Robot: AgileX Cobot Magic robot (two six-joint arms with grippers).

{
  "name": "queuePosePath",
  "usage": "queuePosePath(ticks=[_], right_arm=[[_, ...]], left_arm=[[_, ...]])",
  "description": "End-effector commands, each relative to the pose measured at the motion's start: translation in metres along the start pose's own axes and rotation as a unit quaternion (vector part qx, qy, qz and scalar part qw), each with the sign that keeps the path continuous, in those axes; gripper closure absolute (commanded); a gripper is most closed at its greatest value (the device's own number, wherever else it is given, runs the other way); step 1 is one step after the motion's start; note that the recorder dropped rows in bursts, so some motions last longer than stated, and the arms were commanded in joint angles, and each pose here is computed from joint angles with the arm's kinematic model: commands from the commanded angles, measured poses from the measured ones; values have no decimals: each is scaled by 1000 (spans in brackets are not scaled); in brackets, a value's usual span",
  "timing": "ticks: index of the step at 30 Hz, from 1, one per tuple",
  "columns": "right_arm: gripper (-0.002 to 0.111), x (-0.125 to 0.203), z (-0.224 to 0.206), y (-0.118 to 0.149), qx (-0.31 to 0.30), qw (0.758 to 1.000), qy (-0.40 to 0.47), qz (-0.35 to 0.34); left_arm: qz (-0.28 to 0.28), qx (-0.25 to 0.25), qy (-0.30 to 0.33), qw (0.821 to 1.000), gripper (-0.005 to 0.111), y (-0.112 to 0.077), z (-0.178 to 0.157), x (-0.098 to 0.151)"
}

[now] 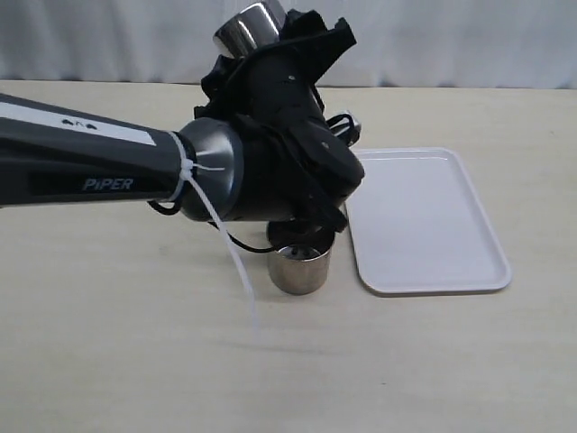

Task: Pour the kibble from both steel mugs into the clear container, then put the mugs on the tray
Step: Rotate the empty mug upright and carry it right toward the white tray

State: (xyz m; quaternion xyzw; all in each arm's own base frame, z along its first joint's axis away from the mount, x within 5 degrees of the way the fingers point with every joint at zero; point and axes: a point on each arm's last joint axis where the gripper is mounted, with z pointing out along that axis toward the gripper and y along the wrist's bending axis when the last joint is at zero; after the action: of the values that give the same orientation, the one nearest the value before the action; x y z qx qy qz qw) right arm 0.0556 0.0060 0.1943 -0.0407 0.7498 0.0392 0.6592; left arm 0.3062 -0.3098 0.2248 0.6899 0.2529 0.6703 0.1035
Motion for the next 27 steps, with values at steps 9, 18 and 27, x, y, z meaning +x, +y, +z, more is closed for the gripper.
queuePosePath(ticks=[9,18,27], right_arm=[[104,0,0,0,2,1000,-2,-1],[104,0,0,0,2,1000,-2,-1],[104,0,0,0,2,1000,-2,-1]], left_arm=[[-164,40,-23,985,107,5,-5,60],[-430,-14,-368,824,107,34,-33,101],[-611,-15,-519,598,107,60,-29,51]])
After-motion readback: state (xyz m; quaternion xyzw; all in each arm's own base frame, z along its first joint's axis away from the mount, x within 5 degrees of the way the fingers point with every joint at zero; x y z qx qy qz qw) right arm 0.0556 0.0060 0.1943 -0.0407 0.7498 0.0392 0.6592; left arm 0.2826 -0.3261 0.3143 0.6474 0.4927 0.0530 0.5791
